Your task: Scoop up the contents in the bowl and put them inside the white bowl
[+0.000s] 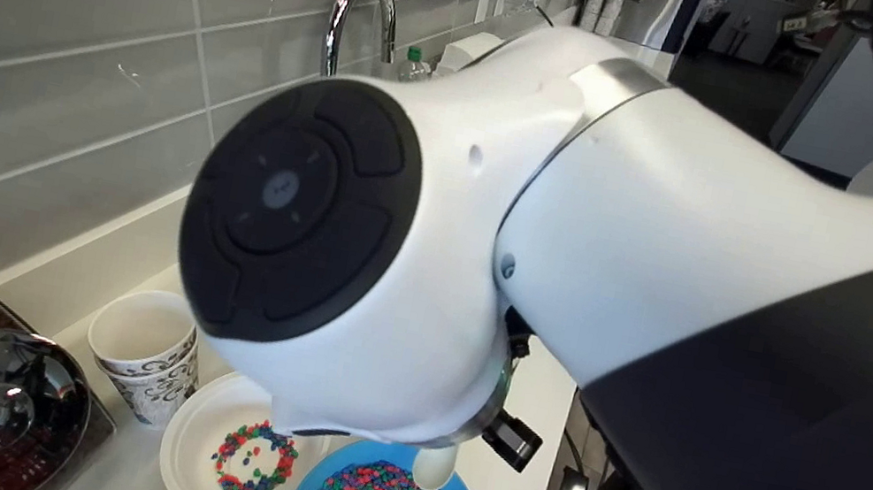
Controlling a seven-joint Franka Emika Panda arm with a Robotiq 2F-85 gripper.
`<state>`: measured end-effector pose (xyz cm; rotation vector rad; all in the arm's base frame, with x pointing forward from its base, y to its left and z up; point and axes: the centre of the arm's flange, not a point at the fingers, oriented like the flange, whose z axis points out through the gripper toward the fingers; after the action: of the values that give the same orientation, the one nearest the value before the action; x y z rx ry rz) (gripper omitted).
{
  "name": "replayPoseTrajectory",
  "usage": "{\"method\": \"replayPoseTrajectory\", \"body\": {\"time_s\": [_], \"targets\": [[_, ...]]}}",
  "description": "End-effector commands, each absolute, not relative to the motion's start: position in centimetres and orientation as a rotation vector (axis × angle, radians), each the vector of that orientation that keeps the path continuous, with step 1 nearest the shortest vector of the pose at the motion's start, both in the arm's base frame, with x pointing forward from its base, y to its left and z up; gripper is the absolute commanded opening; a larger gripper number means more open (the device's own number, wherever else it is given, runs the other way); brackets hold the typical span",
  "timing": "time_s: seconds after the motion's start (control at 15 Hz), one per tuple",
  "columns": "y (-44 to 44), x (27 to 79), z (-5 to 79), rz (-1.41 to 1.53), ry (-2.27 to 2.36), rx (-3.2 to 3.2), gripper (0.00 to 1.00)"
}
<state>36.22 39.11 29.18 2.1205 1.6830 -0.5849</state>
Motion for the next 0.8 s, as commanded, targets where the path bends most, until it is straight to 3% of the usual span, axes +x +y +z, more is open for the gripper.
{"method": "replayPoseTrajectory", "body": {"time_s": [0.0, 0.73], "targets": [[41.0, 36.9, 28.2, -0.658, 1.723, 2.049, 0.03], [42.9, 38.2, 25.4, -0.755, 1.76, 1.994, 0.03]]}}
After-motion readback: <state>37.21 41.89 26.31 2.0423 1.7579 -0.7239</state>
